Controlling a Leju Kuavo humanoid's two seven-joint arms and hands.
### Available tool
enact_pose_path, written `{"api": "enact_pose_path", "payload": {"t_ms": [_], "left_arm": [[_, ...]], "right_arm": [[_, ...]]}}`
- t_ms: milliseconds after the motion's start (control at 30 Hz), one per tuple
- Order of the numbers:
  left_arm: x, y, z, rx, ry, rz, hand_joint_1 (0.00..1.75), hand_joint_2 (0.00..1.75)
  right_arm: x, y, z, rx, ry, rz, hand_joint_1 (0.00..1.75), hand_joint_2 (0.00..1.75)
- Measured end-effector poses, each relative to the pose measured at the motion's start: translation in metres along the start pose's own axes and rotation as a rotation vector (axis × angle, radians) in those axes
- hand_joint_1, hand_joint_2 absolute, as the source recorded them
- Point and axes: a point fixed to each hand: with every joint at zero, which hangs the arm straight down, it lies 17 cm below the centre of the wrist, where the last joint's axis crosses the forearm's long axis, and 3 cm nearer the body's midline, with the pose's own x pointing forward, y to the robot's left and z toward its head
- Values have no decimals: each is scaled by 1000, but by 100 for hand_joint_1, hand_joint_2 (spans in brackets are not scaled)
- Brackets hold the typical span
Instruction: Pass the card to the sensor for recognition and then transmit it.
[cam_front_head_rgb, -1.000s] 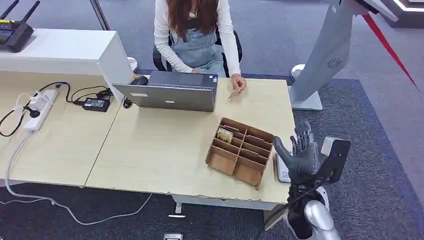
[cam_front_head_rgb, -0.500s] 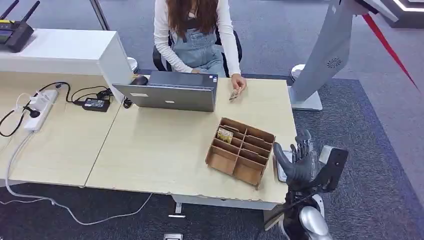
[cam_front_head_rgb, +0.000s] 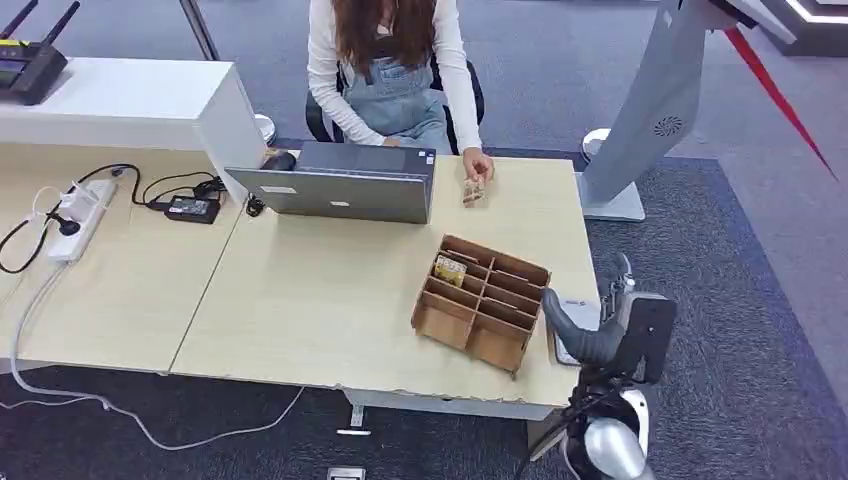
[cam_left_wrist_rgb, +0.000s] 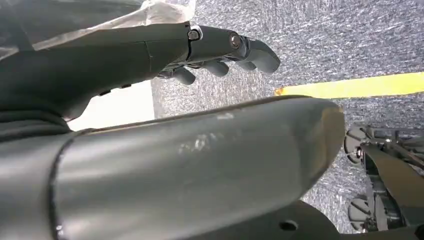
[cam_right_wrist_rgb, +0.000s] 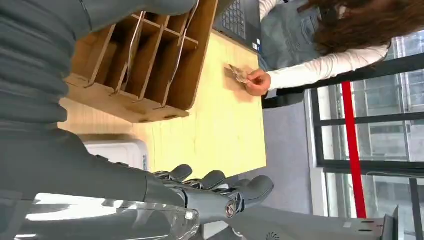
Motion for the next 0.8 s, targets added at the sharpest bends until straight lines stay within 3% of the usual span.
{"api": "enact_pose_path", "payload": {"t_ms": [400,800], "left_arm": [[0,-1,0,-6,-1,-1,0,0],[1,-1,0,-8,-3,-7,0,0]], "right_arm": [[7,12,5,40,-50,92,0,175],[39,55,14,151,-264,495,0,175]]}}
